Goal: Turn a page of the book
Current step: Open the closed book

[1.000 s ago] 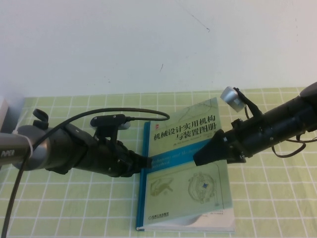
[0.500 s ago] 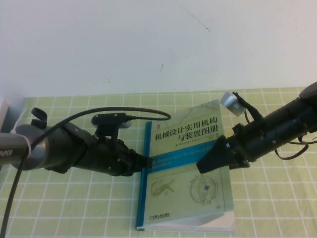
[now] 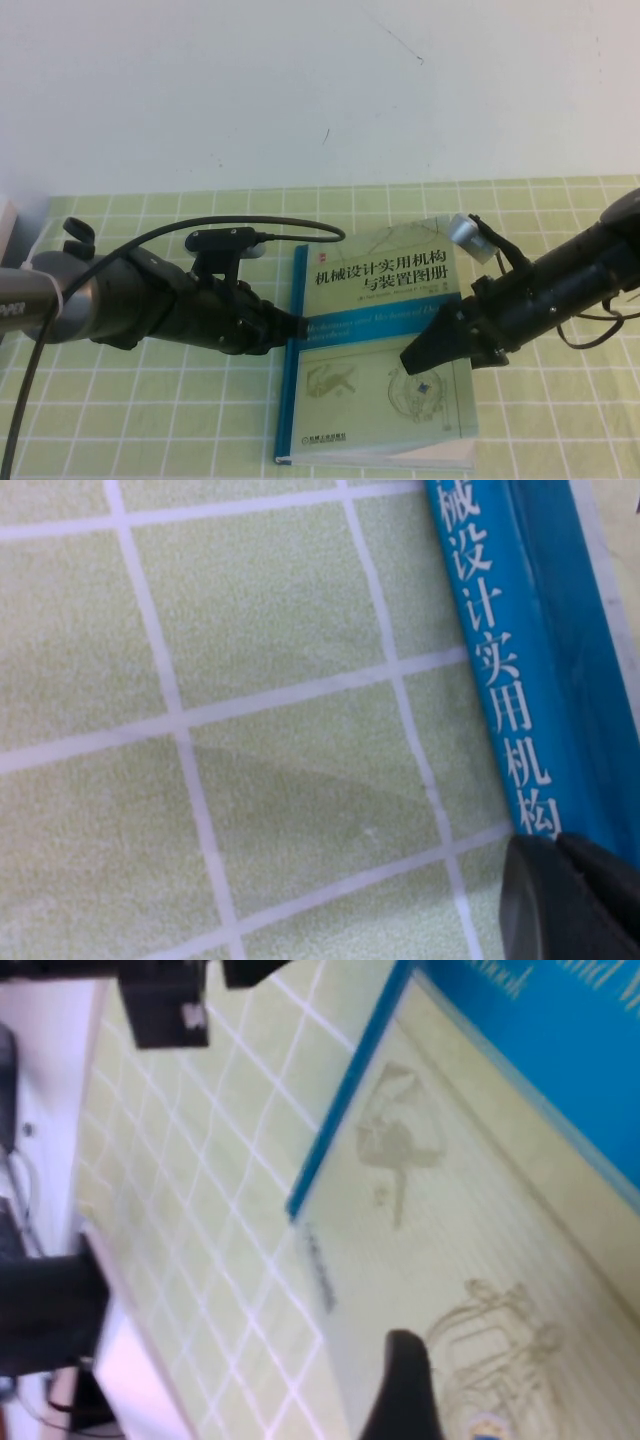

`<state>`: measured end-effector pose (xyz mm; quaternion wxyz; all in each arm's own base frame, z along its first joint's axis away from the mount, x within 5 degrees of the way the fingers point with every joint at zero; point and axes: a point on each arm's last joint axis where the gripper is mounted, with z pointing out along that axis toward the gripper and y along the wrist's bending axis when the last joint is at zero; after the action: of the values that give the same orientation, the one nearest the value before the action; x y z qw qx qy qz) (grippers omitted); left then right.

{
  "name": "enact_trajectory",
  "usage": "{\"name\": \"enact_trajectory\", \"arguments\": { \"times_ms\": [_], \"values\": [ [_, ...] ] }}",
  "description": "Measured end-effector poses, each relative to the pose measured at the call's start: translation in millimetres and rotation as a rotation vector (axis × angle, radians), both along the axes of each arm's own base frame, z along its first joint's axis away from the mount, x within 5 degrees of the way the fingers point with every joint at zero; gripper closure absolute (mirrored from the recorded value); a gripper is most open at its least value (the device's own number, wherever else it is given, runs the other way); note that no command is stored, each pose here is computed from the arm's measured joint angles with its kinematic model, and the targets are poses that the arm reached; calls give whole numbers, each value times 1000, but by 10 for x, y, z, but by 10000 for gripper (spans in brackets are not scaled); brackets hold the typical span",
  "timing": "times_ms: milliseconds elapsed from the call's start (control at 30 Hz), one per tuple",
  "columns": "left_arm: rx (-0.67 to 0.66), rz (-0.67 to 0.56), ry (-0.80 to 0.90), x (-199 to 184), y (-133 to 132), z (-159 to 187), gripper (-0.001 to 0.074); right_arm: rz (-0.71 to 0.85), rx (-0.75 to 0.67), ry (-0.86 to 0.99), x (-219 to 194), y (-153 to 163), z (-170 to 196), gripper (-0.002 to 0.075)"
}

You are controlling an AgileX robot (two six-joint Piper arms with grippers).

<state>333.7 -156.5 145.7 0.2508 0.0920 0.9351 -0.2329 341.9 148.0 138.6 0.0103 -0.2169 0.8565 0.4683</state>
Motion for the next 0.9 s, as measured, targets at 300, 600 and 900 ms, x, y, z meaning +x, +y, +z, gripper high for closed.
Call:
{"name": "enact_trajectory", "arguments": {
  "times_ms": [300,600,900],
  "values": [
    [-38,16,-16,18,-20,23,738,-72,197,-29,40,90,96,212],
    [-88,14,-18,4,-48,99,738,-90,199,-16,44,91,93,212],
    [-82,-105,-228,-204,-10,851,738,-105,222,-17,56,103,112,212]
  ]
}}
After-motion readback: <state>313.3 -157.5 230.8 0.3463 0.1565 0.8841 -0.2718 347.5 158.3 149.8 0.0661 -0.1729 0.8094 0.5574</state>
